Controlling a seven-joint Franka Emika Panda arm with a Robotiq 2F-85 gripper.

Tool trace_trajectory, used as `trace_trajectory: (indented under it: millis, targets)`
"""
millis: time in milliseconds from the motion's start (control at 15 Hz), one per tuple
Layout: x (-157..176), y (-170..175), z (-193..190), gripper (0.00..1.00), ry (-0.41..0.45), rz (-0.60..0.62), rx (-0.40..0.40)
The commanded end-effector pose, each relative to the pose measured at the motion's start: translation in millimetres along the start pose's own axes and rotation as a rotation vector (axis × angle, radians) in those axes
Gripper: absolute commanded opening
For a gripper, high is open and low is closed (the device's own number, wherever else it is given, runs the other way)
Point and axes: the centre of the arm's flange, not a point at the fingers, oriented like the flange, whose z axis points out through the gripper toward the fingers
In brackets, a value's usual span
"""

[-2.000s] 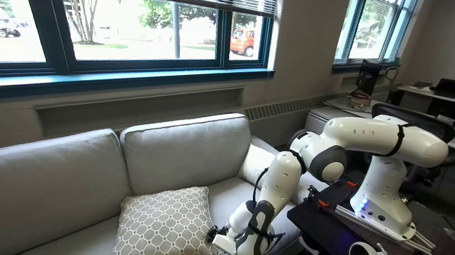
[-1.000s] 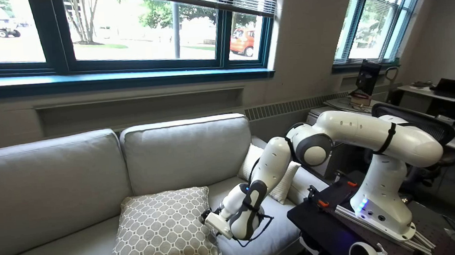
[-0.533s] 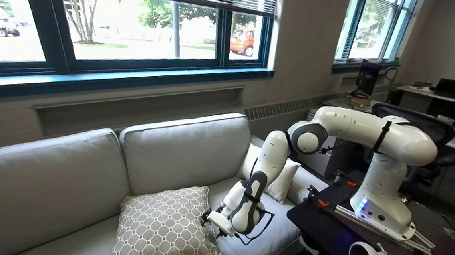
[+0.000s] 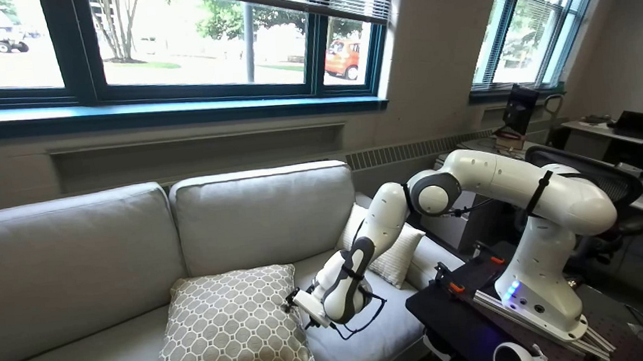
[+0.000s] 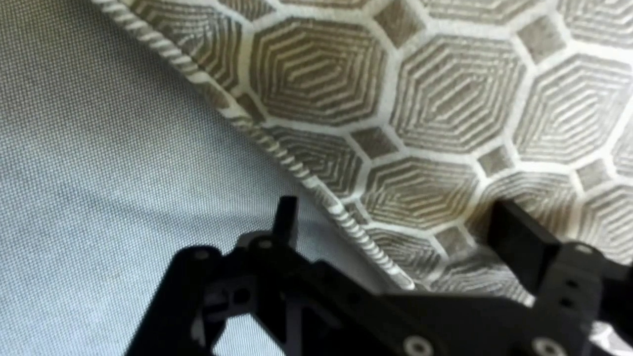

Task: Move the small pillow to the right armrest, move the pillow in the middle of the sofa to the right

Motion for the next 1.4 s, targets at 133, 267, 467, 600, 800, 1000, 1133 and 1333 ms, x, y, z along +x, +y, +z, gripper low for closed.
trace_trajectory:
  millis: [133, 267, 467, 600, 800, 1000, 1133, 1333]
  targets:
    - [-4, 20, 47, 1.0, 0.05, -0.018, 0.01]
    - [-18, 33, 55, 1.0, 0.071, -0.048, 0.007]
    - [-40, 40, 69, 1.0, 0.074, -0.077, -0.002]
    - [-56, 39, 73, 1.0, 0.073, -0.106, 0.022]
    - [-63, 29, 75, 1.0, 0.092, -0.162, 0.066]
    - [-53, 15, 73, 1.0, 0.118, -0.201, 0.109]
    - [-44, 8, 70, 0.88, 0.133, -0.207, 0.126]
    - [-32, 0, 67, 0.6, 0.141, -0.206, 0.111]
